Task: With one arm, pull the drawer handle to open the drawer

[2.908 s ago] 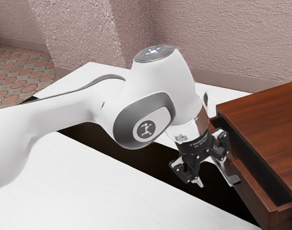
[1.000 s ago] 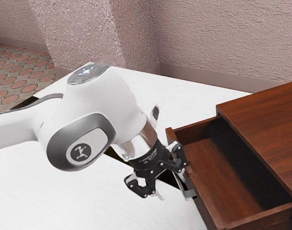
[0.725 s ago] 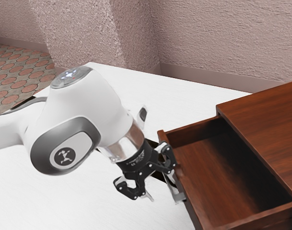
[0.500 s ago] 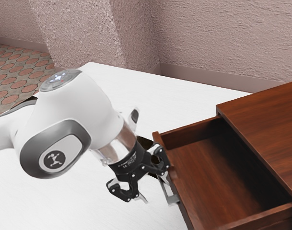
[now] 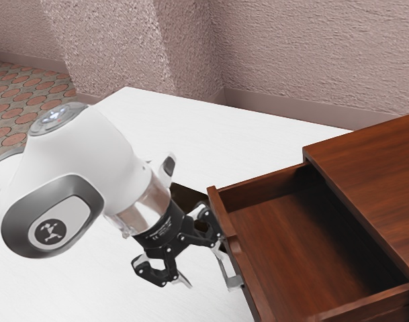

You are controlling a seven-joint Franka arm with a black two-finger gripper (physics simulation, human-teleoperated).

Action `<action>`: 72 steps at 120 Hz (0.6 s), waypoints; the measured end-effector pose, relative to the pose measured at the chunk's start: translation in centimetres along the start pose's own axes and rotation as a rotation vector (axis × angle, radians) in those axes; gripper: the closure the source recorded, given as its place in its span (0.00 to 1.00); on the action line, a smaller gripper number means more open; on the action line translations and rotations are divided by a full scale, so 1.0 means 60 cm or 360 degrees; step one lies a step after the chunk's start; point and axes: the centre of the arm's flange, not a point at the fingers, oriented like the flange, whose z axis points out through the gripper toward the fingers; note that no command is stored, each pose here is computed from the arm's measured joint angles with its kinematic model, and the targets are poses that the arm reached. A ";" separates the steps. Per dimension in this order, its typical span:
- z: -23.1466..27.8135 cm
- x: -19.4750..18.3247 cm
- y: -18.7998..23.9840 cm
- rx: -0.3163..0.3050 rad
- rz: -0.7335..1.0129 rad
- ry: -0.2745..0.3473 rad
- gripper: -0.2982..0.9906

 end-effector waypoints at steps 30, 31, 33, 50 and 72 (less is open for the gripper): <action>-0.064 -0.002 -0.009 -0.0119 0.0046 0.0040 0.47; -0.067 -0.003 -0.010 -0.0123 0.0050 0.0043 0.47; -0.072 -0.005 -0.010 -0.0129 0.0057 0.0049 0.46; -0.232 -0.024 0.045 -0.0242 0.0099 0.0102 0.37; -0.332 -0.023 0.112 -0.0026 0.0037 0.0096 0.29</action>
